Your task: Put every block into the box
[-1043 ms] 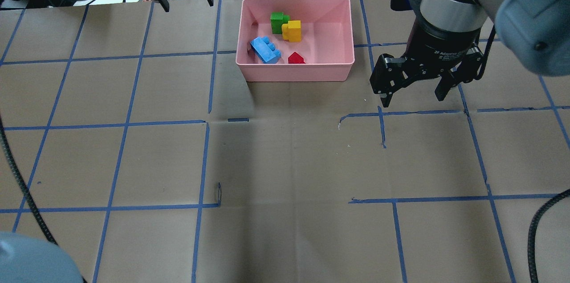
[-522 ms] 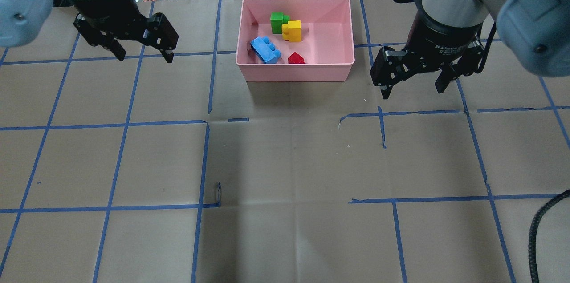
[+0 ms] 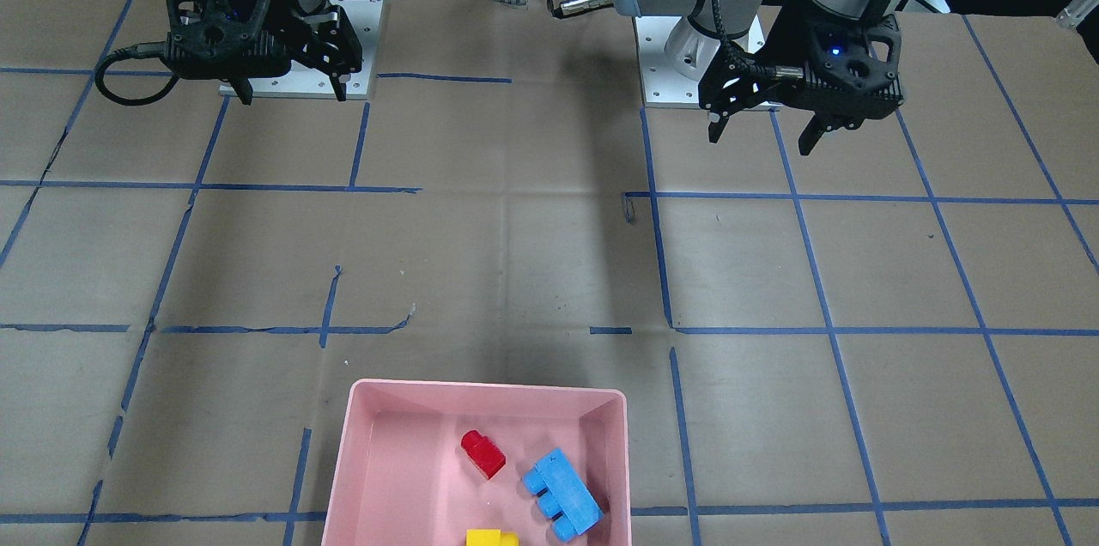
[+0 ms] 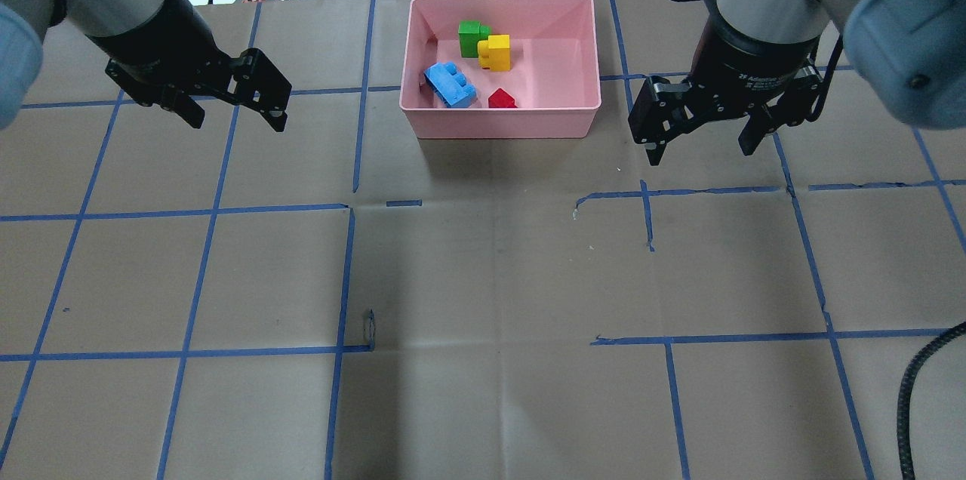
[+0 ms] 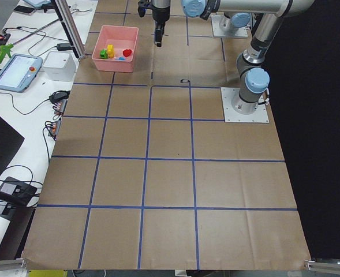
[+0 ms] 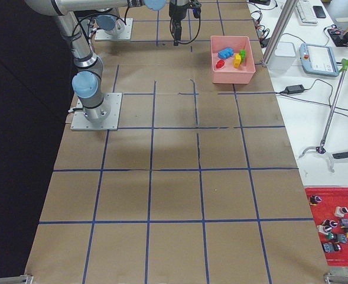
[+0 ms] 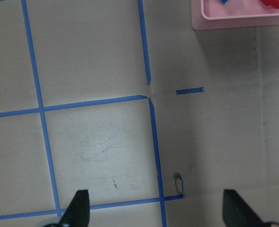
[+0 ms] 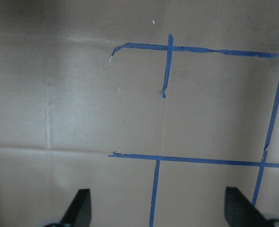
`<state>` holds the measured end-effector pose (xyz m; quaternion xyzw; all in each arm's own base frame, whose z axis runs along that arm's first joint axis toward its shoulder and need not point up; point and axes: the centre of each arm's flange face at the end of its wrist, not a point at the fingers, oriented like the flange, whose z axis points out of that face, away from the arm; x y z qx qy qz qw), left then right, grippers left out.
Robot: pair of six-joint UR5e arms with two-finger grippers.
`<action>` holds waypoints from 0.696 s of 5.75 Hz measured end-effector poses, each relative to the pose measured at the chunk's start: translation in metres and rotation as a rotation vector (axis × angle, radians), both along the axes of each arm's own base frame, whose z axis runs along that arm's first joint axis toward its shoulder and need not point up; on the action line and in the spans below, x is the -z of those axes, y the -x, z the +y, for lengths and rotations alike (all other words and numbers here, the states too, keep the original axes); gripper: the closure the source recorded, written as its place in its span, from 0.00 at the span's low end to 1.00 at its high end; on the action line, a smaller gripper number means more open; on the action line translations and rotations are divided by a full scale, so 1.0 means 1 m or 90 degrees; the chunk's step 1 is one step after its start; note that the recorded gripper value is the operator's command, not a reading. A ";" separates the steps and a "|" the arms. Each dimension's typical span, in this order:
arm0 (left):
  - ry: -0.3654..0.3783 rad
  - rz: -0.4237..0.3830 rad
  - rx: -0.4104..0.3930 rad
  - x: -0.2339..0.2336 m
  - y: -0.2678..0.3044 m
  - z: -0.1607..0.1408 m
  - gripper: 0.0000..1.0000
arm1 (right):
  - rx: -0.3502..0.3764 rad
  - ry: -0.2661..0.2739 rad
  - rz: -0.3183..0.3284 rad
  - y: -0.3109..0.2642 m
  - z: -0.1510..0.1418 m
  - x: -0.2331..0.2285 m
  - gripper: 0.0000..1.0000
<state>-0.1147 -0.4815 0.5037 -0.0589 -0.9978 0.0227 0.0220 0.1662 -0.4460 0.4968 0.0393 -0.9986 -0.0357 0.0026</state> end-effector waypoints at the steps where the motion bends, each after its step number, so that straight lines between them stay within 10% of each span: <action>1: 0.001 0.003 -0.001 -0.001 0.000 0.000 0.01 | 0.000 0.000 0.000 0.000 0.000 0.000 0.00; 4: 0.011 0.004 -0.022 -0.008 0.001 -0.003 0.01 | 0.000 -0.001 0.001 0.000 0.000 0.002 0.00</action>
